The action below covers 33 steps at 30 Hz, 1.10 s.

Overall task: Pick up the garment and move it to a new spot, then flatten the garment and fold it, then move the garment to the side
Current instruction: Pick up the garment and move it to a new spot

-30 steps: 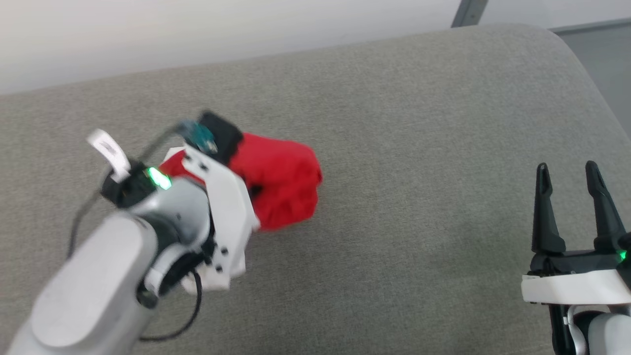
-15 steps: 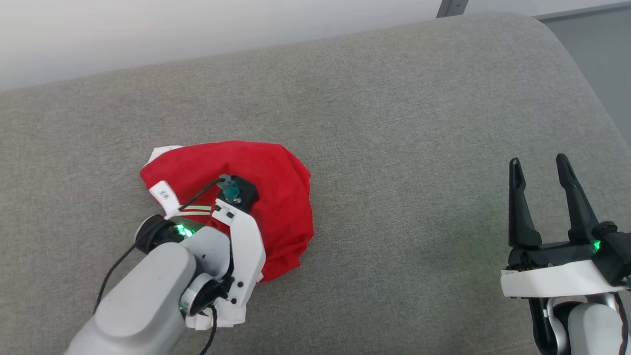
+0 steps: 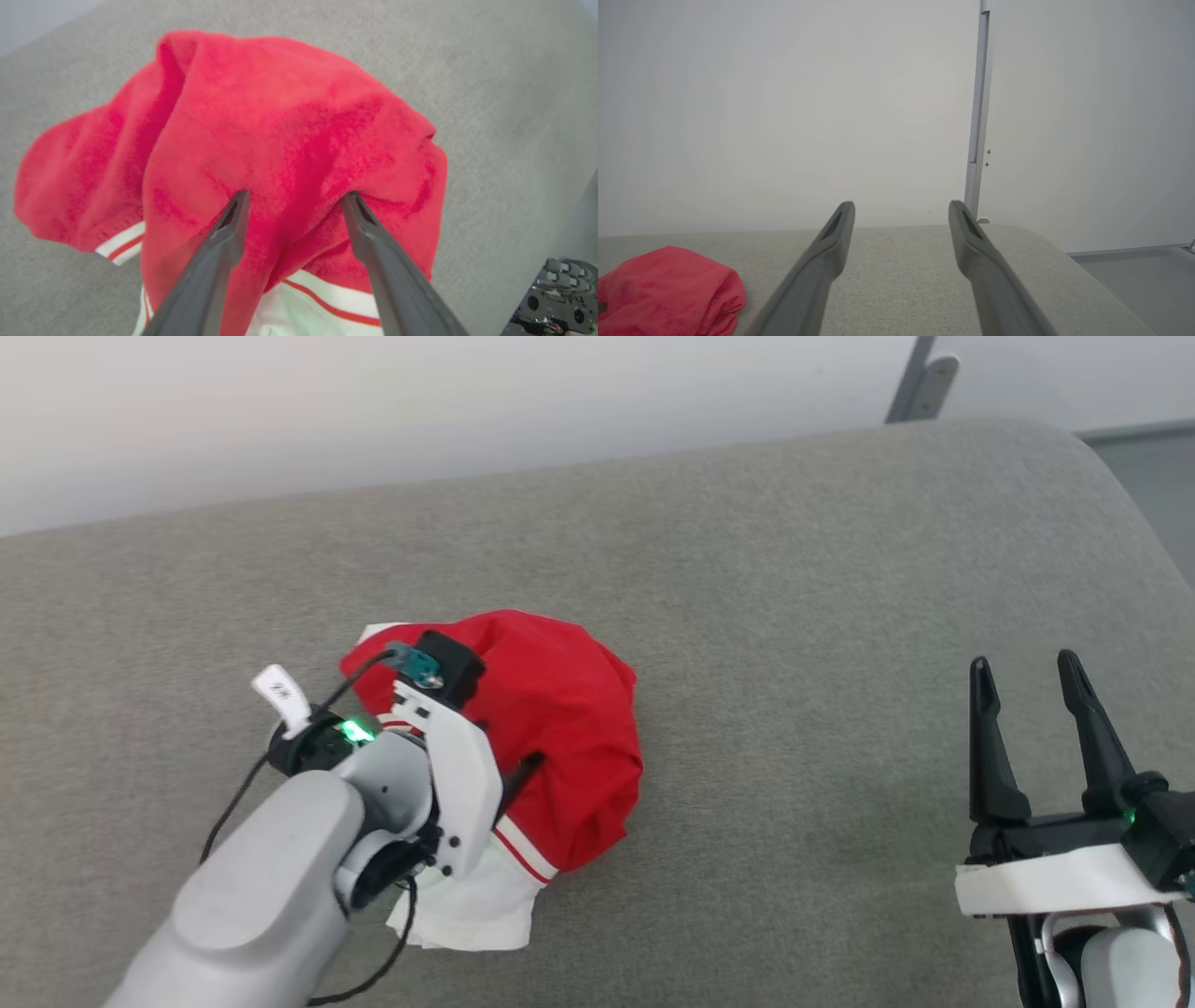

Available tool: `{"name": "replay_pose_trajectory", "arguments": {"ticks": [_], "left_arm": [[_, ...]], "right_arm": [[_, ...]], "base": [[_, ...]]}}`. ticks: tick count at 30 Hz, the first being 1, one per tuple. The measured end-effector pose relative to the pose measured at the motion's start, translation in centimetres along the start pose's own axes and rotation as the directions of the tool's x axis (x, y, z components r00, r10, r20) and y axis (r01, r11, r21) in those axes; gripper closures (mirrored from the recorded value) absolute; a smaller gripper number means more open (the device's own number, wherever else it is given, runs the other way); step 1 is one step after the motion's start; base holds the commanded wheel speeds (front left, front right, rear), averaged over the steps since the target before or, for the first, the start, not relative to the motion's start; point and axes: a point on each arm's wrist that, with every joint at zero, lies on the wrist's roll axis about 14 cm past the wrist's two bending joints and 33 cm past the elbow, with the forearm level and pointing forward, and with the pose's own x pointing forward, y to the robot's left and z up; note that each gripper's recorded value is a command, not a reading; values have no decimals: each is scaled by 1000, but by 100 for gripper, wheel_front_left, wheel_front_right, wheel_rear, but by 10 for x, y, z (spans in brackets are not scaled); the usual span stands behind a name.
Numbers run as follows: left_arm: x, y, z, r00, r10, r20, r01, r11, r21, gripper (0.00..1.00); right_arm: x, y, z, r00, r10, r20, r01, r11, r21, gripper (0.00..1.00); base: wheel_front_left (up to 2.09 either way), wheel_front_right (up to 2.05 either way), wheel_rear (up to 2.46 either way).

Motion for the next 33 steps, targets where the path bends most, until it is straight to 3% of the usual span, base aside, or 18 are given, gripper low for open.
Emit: {"name": "replay_pose_trajectory", "arguments": {"ticks": [7, 14, 22, 33], "left_arm": [[-46, 32, 33, 952, 124, 279, -111, 992, -62, 0], [-99, 63, 43, 818, 286, 499, -238, 958, -159, 0], [-149, 86, 19, 667, 436, 604, -347, 899, -266, 0], [-188, 103, -28, 561, 567, 603, -419, 823, -385, 0]], "right_arm": [[1, 13, 1, 998, 56, 4, -56, 998, 1, 0], [0, 20, 4, 996, 91, 10, -91, 996, -2, 0], [-3, 21, 5, 995, 103, 9, -103, 995, -12, 0], [-10, 17, -1, 995, 101, -17, -101, 995, -16, 0]], "base": [[0, 0, 0], [0, 0, 0], [0, 0, 0], [0, 0, 0]]}}
